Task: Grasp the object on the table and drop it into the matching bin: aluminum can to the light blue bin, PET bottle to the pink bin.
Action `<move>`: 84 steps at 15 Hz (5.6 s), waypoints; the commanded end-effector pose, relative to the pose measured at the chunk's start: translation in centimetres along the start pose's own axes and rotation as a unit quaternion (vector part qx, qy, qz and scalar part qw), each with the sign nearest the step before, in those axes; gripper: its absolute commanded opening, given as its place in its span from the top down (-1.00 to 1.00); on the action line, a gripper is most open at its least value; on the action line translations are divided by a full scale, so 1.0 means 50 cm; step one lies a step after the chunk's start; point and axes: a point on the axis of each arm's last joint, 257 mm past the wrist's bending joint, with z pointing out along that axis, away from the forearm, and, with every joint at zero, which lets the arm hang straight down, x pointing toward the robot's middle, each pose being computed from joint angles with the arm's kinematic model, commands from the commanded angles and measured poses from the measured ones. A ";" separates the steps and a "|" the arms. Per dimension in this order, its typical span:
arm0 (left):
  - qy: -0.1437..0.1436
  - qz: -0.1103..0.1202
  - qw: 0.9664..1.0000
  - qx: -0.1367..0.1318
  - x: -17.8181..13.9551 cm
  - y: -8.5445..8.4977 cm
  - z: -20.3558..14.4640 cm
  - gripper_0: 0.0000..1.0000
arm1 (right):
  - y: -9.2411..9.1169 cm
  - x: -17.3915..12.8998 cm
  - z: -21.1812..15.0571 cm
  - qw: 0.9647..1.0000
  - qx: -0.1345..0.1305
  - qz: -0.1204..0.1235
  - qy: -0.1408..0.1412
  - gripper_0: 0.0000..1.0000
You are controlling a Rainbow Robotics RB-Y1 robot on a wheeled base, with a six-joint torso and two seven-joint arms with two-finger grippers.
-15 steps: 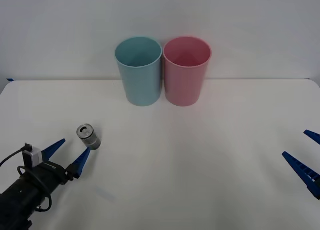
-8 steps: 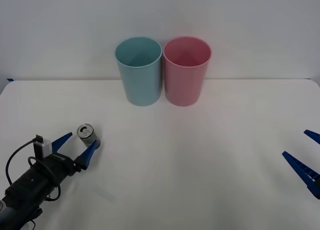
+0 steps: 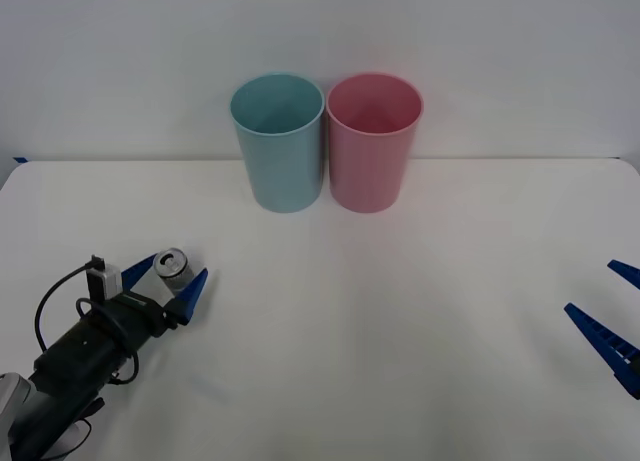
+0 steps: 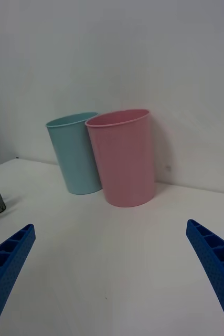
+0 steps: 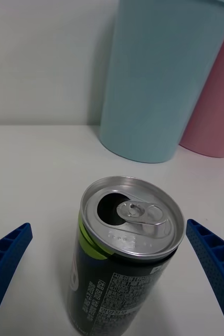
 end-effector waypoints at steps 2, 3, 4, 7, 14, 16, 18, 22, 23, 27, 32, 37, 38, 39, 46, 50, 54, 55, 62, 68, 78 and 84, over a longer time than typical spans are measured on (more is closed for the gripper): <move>0.000 0.005 1.000 0.000 0.000 -0.001 0.003 -0.50 | 0.000 0.000 0.000 1.000 0.000 0.000 0.000 -1.00; 0.001 0.009 1.000 0.001 -0.001 -0.002 0.003 0.18 | 0.000 0.000 0.000 1.000 0.000 0.000 0.000 -1.00; 0.002 0.013 1.000 0.001 0.002 -0.002 0.003 0.71 | 0.000 0.000 0.000 1.000 0.000 0.000 0.000 -1.00; 0.002 0.018 1.000 0.001 0.000 -0.002 0.003 1.00 | 0.000 0.000 0.000 1.000 0.000 0.000 0.000 -1.00; -0.003 0.015 1.000 0.007 -0.003 -0.007 -0.002 1.00 | 0.000 0.000 0.000 1.000 0.000 0.000 0.000 -1.00; -0.013 0.014 1.000 0.015 -0.017 -0.004 -0.012 1.00 | 0.000 0.000 0.000 1.000 0.000 0.000 0.000 -1.00; -0.028 0.019 0.999 0.027 -0.045 -0.008 -0.024 1.00 | 0.000 0.000 0.000 1.000 0.000 0.000 0.000 -1.00; -0.064 0.006 0.997 0.034 -0.132 -0.026 -0.061 1.00 | 0.000 0.000 0.000 1.000 0.000 0.000 0.000 -1.00; -0.073 0.004 0.997 0.039 -0.157 -0.035 -0.067 1.00 | 0.000 0.000 0.000 1.000 0.000 0.000 0.000 -1.00; -0.113 -0.013 0.992 0.048 -0.266 -0.044 -0.089 1.00 | 0.000 0.000 0.000 1.000 0.000 0.000 0.000 -1.00; -0.161 -0.043 0.983 0.072 -0.411 -0.078 -0.092 1.00 | 0.000 0.000 0.000 1.000 0.000 0.000 0.000 -1.00; -0.189 -0.063 0.975 0.100 -0.522 -0.098 -0.058 1.00 | 0.000 0.000 0.000 1.000 0.000 0.000 0.000 -1.00; -0.191 -0.065 0.974 0.100 -0.539 -0.097 -0.047 1.00 | 0.000 0.000 0.000 1.000 0.000 0.000 0.000 -1.00; -0.193 -0.067 0.974 0.102 -0.557 -0.101 -0.033 1.00 | 0.000 0.000 0.000 1.000 0.000 0.000 0.000 -1.00; -0.190 -0.052 0.972 0.128 -0.636 -0.148 0.094 1.00 | 0.000 0.000 0.000 1.000 0.000 0.000 0.000 -1.00; -0.181 -0.032 0.976 0.116 -0.665 -0.120 0.174 0.99 | 0.000 0.000 0.000 1.000 0.000 0.000 0.000 -1.00; -0.150 -0.016 0.980 0.128 -0.657 -0.149 0.266 0.99 | 0.000 0.000 0.000 1.000 0.000 0.000 0.000 -1.00; -0.139 -0.009 0.981 0.133 -0.652 -0.162 0.293 0.99 | 0.000 0.000 0.000 1.000 0.000 0.000 0.000 -1.00; -0.094 0.047 0.984 0.141 -0.629 -0.200 0.416 0.99 | 0.000 0.000 0.000 1.000 0.000 0.000 0.000 -1.00; -0.083 0.061 0.985 0.135 -0.635 -0.206 0.452 0.98 | 0.000 0.000 0.000 1.000 0.000 0.000 0.000 -1.00; -0.086 0.055 0.986 0.134 -0.633 -0.208 0.452 -1.00 | 0.000 0.000 0.000 1.000 0.000 0.000 0.000 -1.00; -0.085 0.025 0.982 0.165 -0.612 -0.222 0.432 -1.00 | 0.000 0.000 0.000 1.000 0.000 0.000 0.000 -1.00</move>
